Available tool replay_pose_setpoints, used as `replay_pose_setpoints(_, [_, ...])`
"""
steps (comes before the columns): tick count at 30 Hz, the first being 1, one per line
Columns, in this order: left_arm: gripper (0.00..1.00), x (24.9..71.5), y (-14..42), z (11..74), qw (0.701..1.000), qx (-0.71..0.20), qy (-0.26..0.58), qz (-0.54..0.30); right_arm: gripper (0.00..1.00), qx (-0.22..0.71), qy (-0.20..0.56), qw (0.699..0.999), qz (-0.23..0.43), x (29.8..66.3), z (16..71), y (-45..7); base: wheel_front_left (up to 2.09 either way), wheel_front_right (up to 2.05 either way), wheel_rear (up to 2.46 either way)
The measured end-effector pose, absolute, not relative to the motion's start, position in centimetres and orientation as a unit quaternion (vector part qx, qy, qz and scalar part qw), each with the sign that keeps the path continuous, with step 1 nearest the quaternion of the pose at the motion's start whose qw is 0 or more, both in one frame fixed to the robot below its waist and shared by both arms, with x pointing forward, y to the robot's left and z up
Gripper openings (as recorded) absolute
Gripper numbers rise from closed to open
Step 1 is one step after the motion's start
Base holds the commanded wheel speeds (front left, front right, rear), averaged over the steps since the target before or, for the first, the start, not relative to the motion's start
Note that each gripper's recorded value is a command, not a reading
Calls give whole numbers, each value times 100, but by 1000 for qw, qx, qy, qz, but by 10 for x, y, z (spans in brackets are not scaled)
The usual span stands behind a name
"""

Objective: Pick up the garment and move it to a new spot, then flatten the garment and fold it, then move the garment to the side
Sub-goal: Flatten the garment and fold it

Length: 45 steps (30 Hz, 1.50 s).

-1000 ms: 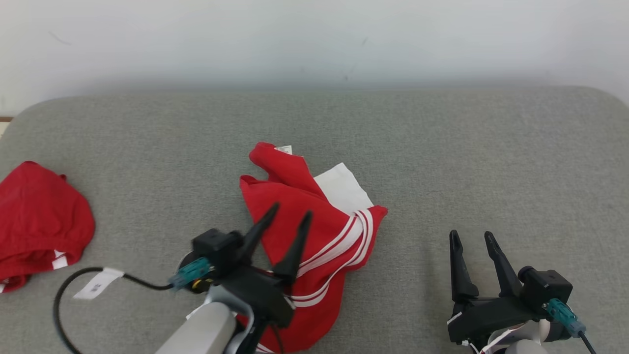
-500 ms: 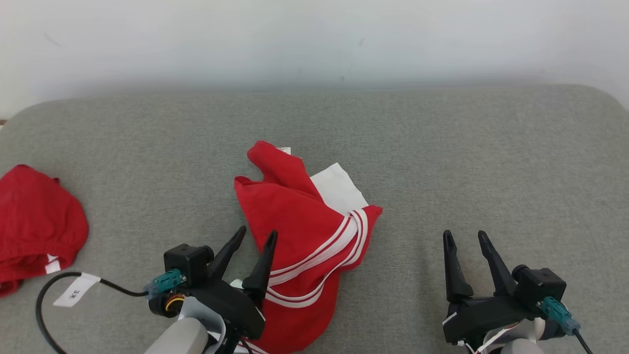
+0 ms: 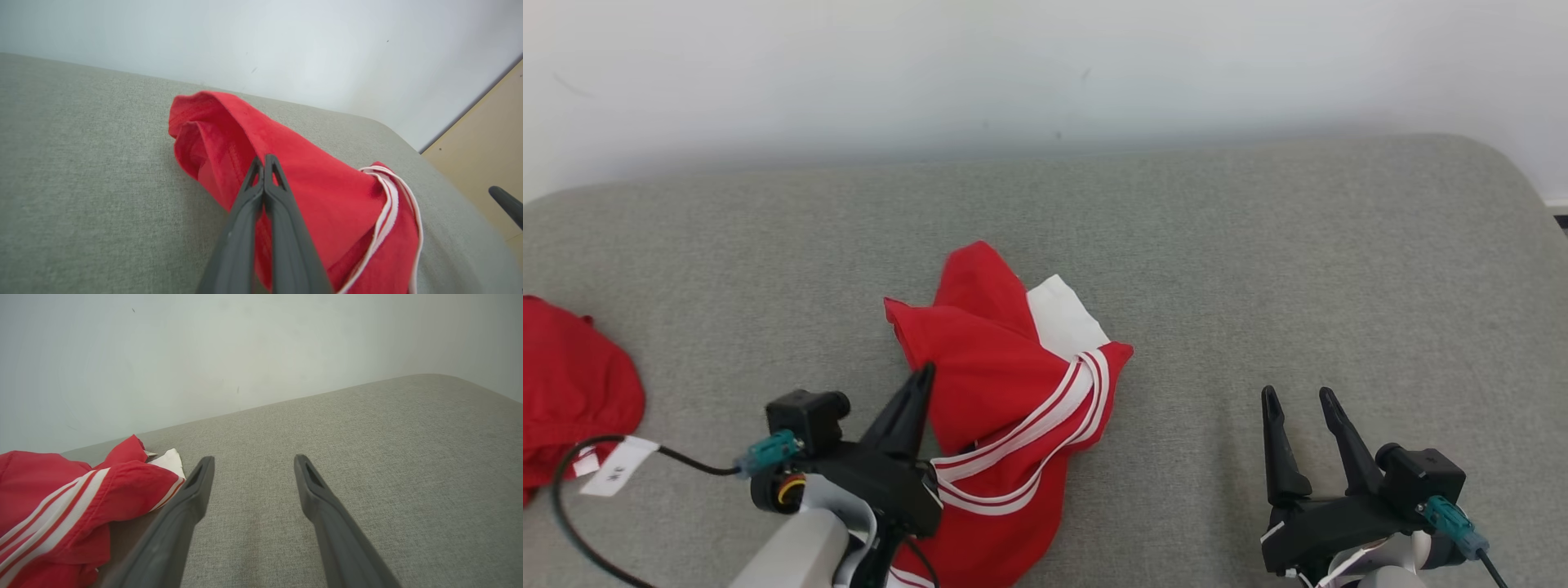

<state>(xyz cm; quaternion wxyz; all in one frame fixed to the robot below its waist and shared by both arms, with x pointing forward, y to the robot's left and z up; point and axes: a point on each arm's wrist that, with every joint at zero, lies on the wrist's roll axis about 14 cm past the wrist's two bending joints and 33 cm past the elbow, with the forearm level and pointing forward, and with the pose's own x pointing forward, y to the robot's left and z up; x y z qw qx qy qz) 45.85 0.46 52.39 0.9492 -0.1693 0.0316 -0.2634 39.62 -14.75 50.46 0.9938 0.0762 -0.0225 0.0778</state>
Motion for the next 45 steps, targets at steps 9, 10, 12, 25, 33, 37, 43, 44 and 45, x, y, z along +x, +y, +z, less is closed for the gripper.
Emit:
replay_pose_setpoints(9, [0, 472, 68, 577, 964, -162, -58, -201, 100, 80, -23, 992, 99, 397, 505, -132, 0, 0, 0])
replay_pose_setpoints(10, [0, 470, 80, 576, 968, -156, -59, -187, 100, 81, -24, 991, 103, 397, 506, -129, 0, 0, 0])
replay_pose_setpoints(12, [0, 466, 106, 572, 975, -144, -60, -159, 100, 82, -25, 990, 108, 398, 507, -125, 0, 0, 0])
replay_pose_setpoints(25, [100, 433, 159, 528, 986, -150, -14, -75, 100, 86, -24, 988, 122, 402, 506, -115, 0, 0, 0])
replay_pose_setpoints(33, [100, 422, 163, 580, 982, -136, -120, -45, 100, 84, -23, 986, 145, 404, 508, -99, 0, 0, 0])
replay_pose_setpoints(37, [100, 408, 163, 584, 981, -128, -141, -34, 100, 83, -19, 982, 170, 403, 508, -83, 0, 0, 0])
replay_pose_setpoints(43, [100, 398, 165, 570, 985, -114, -129, -23, 100, 103, -3, 971, 217, 398, 507, -50, 0, 0, 0])
replay_pose_setpoints(44, [100, 397, 167, 570, 985, -112, -130, -19, 100, 106, 1, 968, 226, 397, 507, -44, 0, 0, 0])
replay_pose_setpoints(45, [100, 397, 169, 569, 985, -113, -130, -17, 100, 109, 2, 966, 236, 397, 508, -37, 0, 0, 0])
